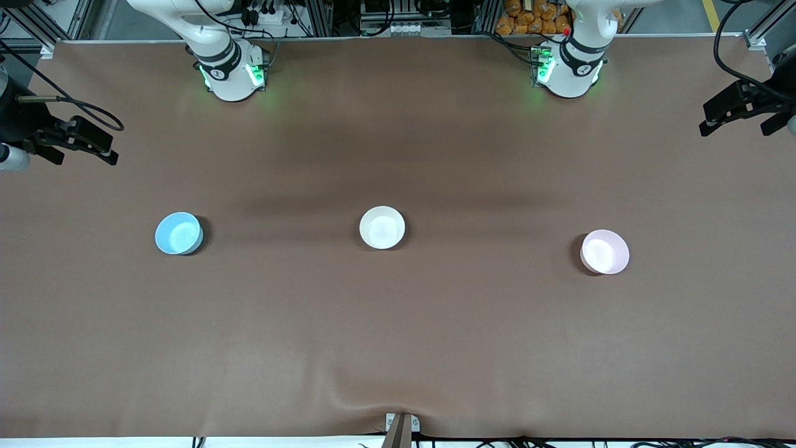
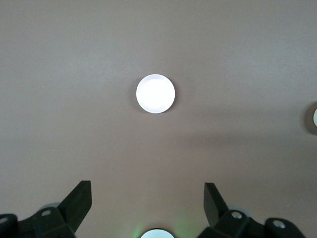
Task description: Stack pink and blue bowls on white bowl
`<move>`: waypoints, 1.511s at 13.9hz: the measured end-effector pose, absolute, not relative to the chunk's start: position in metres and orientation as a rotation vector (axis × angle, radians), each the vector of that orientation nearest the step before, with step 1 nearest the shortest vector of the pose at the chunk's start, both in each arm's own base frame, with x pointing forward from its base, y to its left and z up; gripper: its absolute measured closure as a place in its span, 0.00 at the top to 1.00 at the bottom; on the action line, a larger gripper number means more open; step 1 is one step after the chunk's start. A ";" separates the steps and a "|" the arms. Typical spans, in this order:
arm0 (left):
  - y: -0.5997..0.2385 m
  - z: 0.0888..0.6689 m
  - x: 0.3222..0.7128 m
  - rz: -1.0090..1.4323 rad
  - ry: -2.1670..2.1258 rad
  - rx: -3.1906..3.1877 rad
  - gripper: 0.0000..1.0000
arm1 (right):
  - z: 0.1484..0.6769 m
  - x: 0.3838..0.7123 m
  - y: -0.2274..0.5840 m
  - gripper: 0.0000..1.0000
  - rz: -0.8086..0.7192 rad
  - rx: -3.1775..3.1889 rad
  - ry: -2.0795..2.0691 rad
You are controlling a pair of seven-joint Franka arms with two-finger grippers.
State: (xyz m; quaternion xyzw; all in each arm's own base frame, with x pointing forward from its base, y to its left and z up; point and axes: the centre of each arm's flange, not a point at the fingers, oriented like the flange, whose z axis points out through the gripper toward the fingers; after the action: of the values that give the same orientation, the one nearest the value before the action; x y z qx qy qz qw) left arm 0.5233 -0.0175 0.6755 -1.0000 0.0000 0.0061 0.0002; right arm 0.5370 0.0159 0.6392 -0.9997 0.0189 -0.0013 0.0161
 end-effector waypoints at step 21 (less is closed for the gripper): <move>-0.028 0.664 0.524 0.098 0.031 -3.139 1.00 | 0.640 0.538 0.016 1.00 -0.020 -3.108 0.060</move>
State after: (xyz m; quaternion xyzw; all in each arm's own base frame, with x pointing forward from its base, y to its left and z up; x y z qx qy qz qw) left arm 0.5244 -0.0276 0.6641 -0.9995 0.0099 0.0312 0.0004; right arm 0.5383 0.0155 0.6400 -0.9997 0.0193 -0.0065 0.0163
